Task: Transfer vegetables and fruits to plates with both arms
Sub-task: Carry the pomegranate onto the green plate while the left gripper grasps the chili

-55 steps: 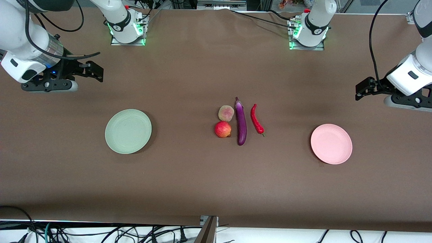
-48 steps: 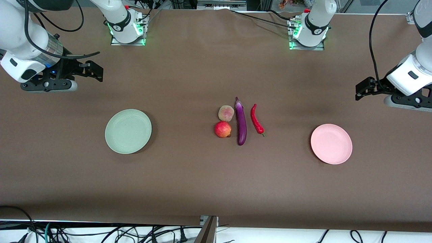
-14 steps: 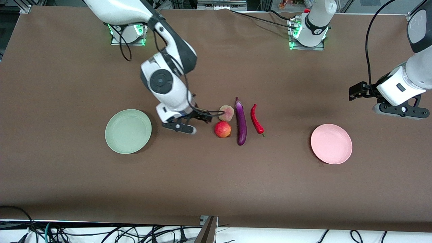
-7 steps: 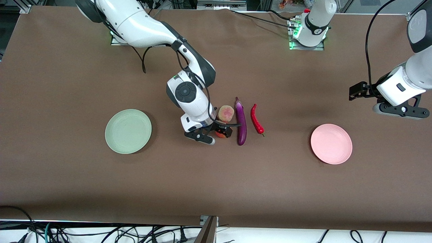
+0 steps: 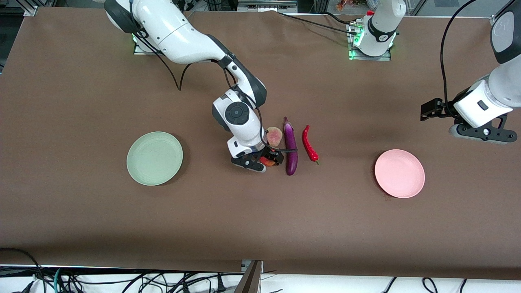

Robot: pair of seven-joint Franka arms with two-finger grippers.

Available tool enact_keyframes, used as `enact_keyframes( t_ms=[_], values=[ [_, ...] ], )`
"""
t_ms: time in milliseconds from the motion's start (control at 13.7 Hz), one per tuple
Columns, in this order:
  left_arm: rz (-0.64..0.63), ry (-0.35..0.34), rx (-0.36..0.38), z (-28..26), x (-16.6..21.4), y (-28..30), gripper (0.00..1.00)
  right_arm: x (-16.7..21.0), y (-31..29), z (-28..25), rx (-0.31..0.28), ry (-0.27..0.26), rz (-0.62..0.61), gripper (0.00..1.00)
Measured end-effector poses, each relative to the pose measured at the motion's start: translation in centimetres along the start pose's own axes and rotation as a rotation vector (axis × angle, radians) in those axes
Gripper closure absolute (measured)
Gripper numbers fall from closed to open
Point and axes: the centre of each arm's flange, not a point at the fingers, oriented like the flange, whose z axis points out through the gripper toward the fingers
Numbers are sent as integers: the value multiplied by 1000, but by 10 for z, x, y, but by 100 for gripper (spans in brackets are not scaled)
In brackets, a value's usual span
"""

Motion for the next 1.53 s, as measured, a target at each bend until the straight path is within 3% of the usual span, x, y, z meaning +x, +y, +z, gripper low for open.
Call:
enact_keyframes(
  t_ms=[146, 291, 437, 801, 1093, 1311, 1530],
  values=[
    [0, -1, 0, 1, 0, 0, 0, 3, 1, -1, 1, 6, 3, 22],
    [0, -2, 0, 1, 0, 0, 0, 15, 7, -4, -17, 13, -4, 23],
    [0, -2, 0, 1, 1, 0, 0, 49, 26, -21, -82, -10, -52, 23],
    [-23, -12, -4, 6, 4, 15, 0, 158, 120, -139, -276, -188, -343, 23],
    [-104, -104, -13, 77, 39, 83, 0, 221, 245, -184, -324, -267, -517, 23],
    [-173, -150, -22, 176, 79, 123, 0, 240, 344, -152, -314, -223, -584, 23],
    [-294, -119, -33, 243, 101, 169, 0, 230, 388, -113, -278, -174, -596, 23]
  ],
)
